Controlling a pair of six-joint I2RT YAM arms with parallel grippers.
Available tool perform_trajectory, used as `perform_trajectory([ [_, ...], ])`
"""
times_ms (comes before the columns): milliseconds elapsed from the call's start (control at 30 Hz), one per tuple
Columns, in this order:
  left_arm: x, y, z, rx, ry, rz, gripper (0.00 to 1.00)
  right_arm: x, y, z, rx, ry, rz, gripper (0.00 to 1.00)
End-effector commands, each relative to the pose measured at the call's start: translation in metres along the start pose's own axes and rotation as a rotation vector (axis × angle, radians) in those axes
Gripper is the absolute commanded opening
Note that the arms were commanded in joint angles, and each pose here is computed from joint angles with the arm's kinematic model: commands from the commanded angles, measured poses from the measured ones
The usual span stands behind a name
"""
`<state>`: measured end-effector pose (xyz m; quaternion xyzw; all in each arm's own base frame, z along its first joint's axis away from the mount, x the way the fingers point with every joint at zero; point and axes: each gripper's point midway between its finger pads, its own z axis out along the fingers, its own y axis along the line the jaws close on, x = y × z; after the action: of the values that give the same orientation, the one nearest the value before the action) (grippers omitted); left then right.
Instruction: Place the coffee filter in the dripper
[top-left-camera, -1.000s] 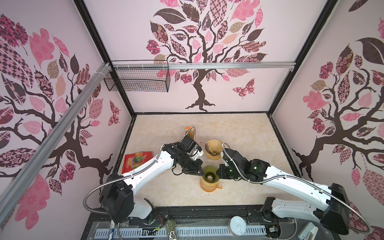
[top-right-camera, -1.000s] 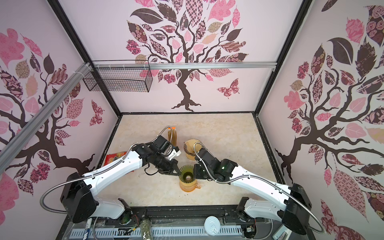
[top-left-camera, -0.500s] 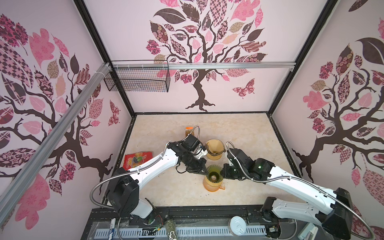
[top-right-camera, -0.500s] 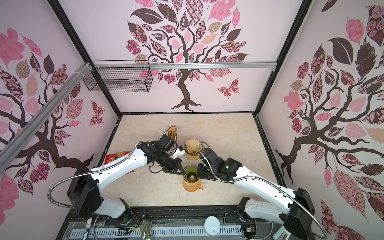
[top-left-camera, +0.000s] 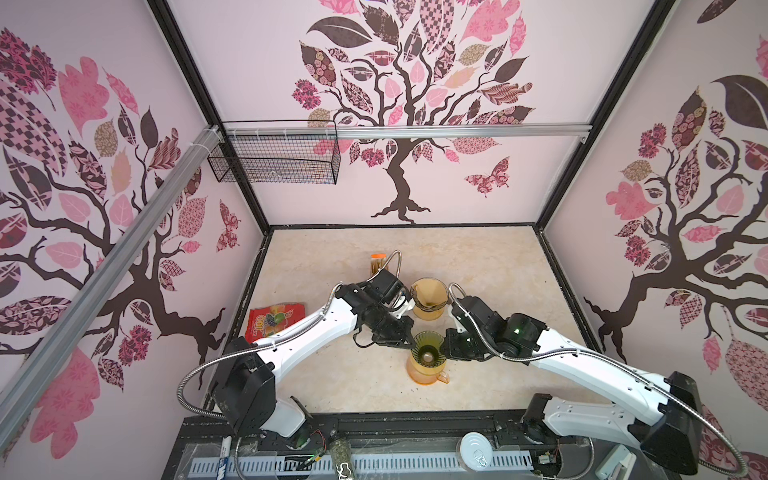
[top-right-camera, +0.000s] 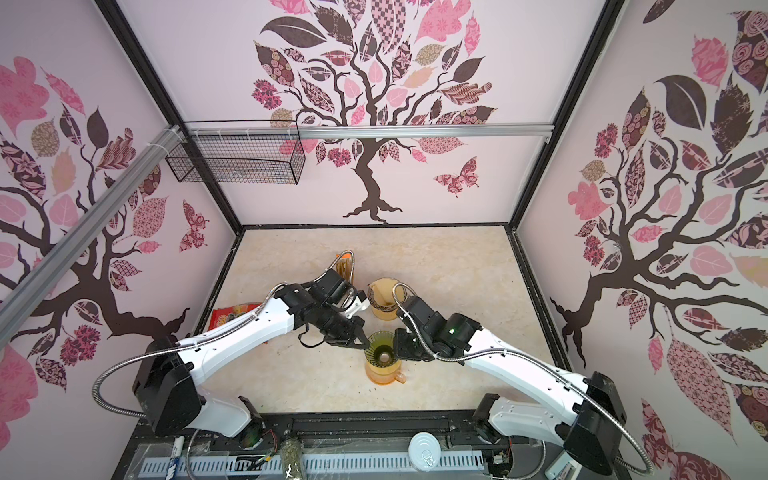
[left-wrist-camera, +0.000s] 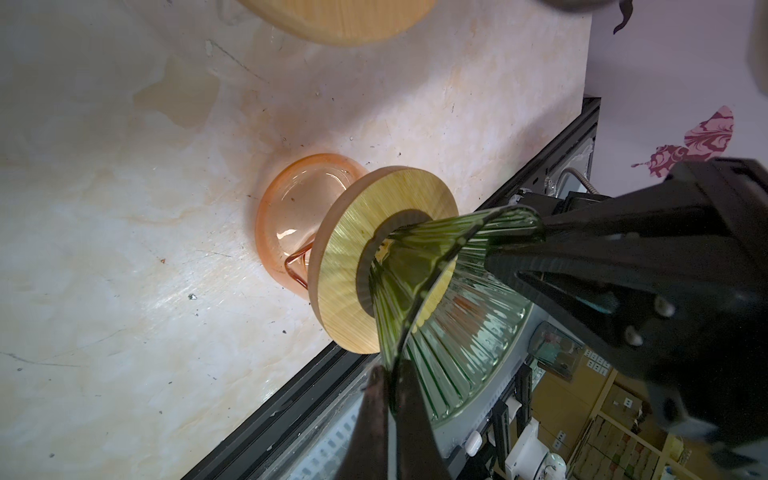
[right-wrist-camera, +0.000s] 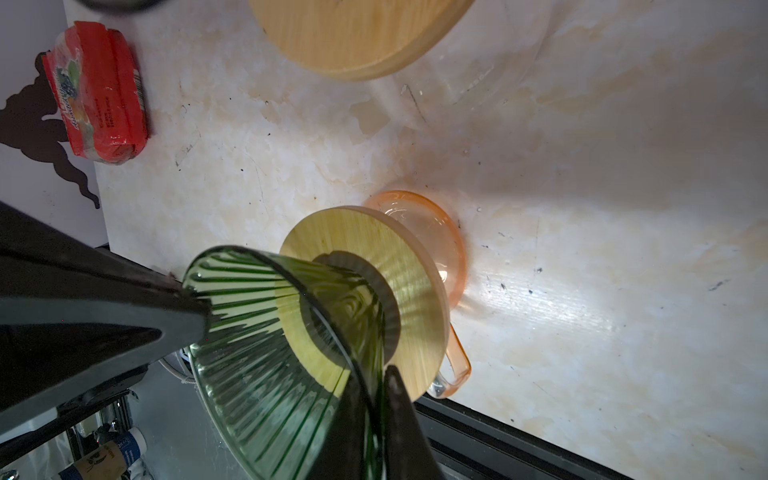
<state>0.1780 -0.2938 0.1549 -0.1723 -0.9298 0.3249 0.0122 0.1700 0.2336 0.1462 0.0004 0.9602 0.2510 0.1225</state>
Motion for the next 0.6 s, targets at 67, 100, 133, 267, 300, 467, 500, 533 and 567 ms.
perform_trajectory([
  [67, 0.001, 0.011, -0.009, -0.093, -0.009, -0.005, 0.0, -0.005, -0.006, -0.009, 0.063, -0.013, 0.006, 0.15],
  [100, 0.0, 0.009, -0.01, -0.092, -0.013, -0.003, 0.0, -0.006, -0.007, -0.01, 0.067, -0.015, 0.007, 0.16],
  [133, 0.0, 0.009, -0.011, -0.091, -0.016, -0.001, 0.0, -0.006, -0.008, -0.011, 0.071, -0.018, 0.009, 0.17],
  [267, -0.001, 0.007, -0.013, -0.087, -0.019, -0.001, 0.0, -0.006, -0.01, -0.013, 0.079, -0.021, 0.013, 0.2],
  [300, -0.001, 0.006, -0.013, -0.084, -0.02, 0.0, 0.0, -0.006, -0.01, -0.013, 0.08, -0.024, 0.016, 0.2],
  [467, 0.0, 0.004, -0.014, -0.076, -0.018, 0.001, 0.05, -0.007, -0.009, -0.016, 0.074, -0.03, 0.019, 0.21],
  [500, -0.001, 0.003, -0.015, -0.074, -0.021, 0.004, 0.07, -0.007, -0.009, -0.017, 0.072, -0.032, 0.018, 0.21],
  [533, -0.001, 0.002, -0.016, -0.073, -0.024, 0.005, 0.08, -0.007, -0.009, -0.018, 0.071, -0.034, 0.019, 0.21],
  [567, -0.001, 0.001, -0.017, -0.071, -0.028, 0.009, 0.09, -0.008, -0.008, -0.02, 0.068, -0.038, 0.019, 0.22],
])
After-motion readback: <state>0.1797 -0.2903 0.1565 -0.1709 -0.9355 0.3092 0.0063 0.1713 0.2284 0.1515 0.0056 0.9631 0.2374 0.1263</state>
